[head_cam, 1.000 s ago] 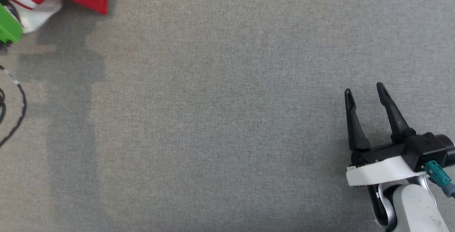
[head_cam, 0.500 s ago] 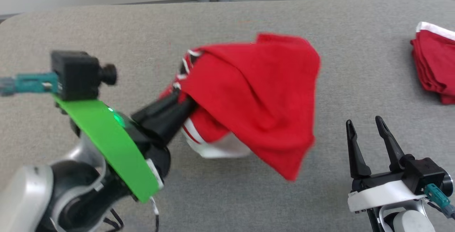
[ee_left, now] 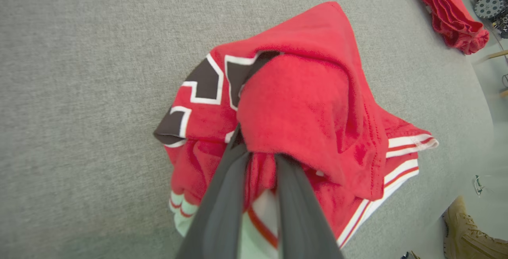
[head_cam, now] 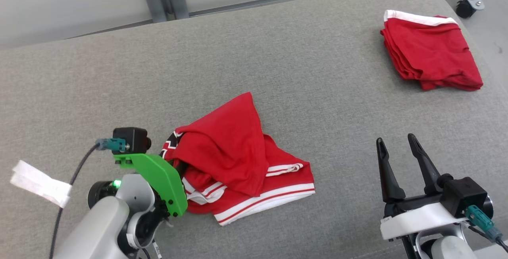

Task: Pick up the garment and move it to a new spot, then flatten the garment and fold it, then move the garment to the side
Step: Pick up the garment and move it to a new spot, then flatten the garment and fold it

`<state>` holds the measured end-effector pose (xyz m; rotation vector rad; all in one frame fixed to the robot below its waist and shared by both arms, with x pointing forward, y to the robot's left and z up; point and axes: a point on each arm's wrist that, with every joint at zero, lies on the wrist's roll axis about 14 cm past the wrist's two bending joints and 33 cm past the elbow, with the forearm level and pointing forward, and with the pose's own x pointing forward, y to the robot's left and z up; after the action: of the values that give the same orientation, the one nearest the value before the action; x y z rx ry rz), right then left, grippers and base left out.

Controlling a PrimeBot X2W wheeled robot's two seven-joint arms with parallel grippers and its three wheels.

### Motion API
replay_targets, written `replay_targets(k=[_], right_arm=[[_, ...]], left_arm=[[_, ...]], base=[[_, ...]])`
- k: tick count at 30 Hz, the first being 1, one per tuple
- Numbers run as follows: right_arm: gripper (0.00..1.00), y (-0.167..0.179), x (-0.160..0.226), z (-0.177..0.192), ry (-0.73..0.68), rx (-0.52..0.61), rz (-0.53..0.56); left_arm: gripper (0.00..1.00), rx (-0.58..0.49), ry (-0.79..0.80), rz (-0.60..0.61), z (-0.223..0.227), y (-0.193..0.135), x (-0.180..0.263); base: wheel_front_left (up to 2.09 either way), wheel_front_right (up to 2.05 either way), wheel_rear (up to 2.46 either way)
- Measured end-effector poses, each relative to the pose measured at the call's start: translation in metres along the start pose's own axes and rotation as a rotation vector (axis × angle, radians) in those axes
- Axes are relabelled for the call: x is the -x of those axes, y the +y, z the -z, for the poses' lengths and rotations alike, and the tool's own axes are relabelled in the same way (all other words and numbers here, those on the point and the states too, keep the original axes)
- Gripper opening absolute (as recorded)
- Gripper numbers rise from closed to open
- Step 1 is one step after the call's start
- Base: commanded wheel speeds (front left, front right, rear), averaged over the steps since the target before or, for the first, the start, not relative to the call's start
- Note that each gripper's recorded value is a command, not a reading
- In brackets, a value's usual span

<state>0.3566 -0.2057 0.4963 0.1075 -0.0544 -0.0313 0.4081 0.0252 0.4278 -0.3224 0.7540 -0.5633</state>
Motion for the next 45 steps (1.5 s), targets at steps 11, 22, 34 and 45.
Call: replay_targets(k=[11, 22, 34, 45], right_arm=[[1.00, -0.018, 0.010, -0.006, -0.009, 0.060, 0.047], [1.00, -0.013, 0.011, -0.040, -0.114, 0.128, 0.015], [1.00, 0.005, 0.016, -0.038, -0.111, 0.136, -0.053], [1.00, 0.007, 0.024, -0.021, -0.060, 0.129, -0.063]], left_arm=[[1.00, -0.140, -0.414, -0.163, -0.028, 0.024, -0.005], [1.00, -0.199, -0.644, -0.353, -0.011, 0.040, 0.094], [1.00, -0.144, -0.773, -0.622, 0.034, 0.084, 0.197], [1.00, -0.103, -0.794, -0.654, 0.050, 0.094, 0.211]], base=[[0.00, 0.00, 0.00], [0.00, 0.00, 0.00], [0.00, 0.00, 0.00], [0.00, 0.00, 0.00]])
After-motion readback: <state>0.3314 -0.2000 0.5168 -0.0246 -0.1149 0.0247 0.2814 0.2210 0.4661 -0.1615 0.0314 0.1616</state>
